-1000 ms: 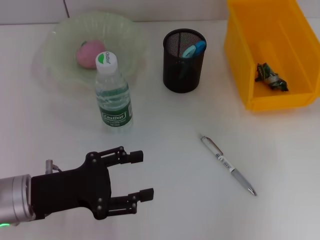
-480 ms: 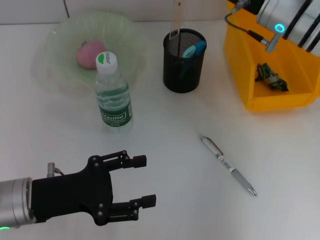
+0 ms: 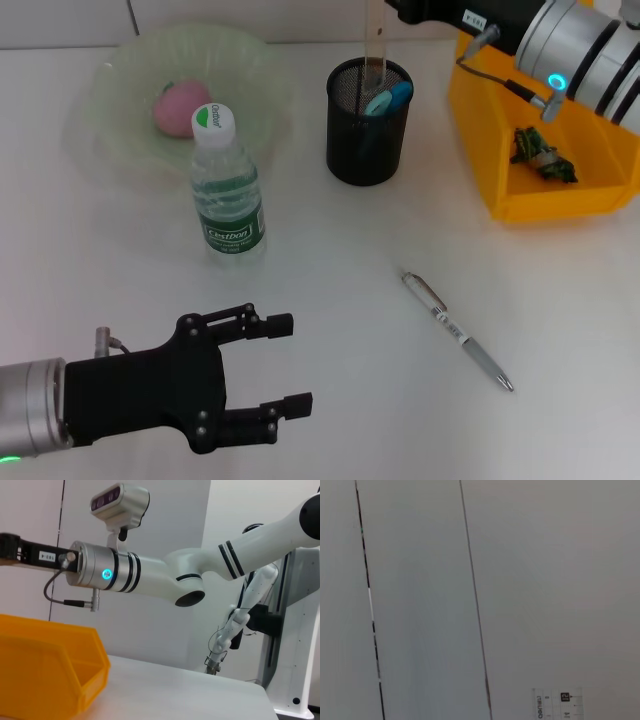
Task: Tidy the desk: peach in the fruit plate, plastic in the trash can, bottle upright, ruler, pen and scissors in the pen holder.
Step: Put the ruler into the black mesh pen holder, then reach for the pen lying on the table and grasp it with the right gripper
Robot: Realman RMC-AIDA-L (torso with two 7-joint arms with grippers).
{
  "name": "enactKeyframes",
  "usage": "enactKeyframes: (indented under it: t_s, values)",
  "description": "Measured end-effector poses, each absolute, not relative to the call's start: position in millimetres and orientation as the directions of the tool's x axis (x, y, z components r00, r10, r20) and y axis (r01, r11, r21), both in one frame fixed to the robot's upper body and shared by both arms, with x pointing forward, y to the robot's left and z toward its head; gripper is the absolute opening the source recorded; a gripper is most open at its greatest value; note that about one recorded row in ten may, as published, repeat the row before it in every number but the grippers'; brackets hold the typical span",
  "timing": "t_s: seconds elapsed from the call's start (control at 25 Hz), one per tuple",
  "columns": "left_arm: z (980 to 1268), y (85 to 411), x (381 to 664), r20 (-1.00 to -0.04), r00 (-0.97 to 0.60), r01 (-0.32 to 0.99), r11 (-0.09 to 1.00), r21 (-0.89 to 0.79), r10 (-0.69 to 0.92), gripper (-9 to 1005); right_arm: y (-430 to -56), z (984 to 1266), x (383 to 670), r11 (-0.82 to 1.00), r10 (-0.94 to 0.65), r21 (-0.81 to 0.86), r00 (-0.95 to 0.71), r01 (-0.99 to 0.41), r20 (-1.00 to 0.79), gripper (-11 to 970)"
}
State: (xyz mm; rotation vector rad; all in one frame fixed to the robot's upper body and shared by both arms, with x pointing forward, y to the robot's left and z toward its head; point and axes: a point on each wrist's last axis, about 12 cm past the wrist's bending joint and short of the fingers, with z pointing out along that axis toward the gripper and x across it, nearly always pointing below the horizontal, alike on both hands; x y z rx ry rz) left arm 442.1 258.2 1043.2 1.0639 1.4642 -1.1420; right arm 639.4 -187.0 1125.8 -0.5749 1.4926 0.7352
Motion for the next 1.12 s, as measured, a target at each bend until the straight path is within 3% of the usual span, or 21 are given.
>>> enactKeyframes:
  t_s: [0.72, 0.84, 0.96, 1.0, 1.12]
  values:
    - [1041, 258, 441, -0.992, -0.095, 0.978, 0.195, -0.078, 0.08, 766, -198, 1119, 633, 0.677, 0.089, 0.142, -0.112, -0.722, -0.99, 475]
    - [1040, 258, 441, -0.992, -0.1, 0.976, 0.2, -0.083, 0.077, 766, -205, 1131, 626, 0.653, 0.118, 0.166, -0.118, -0.739, -0.986, 491]
    - [1039, 257, 442, -0.991, -0.122, 0.972, 0.208, -0.107, 0.06, 766, -214, 1158, 608, 0.597, 0.189, 0.259, -0.18, -0.76, -0.965, 722]
    - [1039, 257, 442, -0.991, -0.123, 0.972, 0.209, -0.108, 0.059, 766, -214, 1158, 608, 0.597, 0.189, 0.259, -0.18, -0.76, -0.965, 725]
    - [1039, 257, 442, -0.992, -0.113, 0.973, 0.21, -0.098, 0.061, 766, -216, 1196, 591, 0.549, 0.175, 0.329, -0.279, -0.769, -0.944, 735]
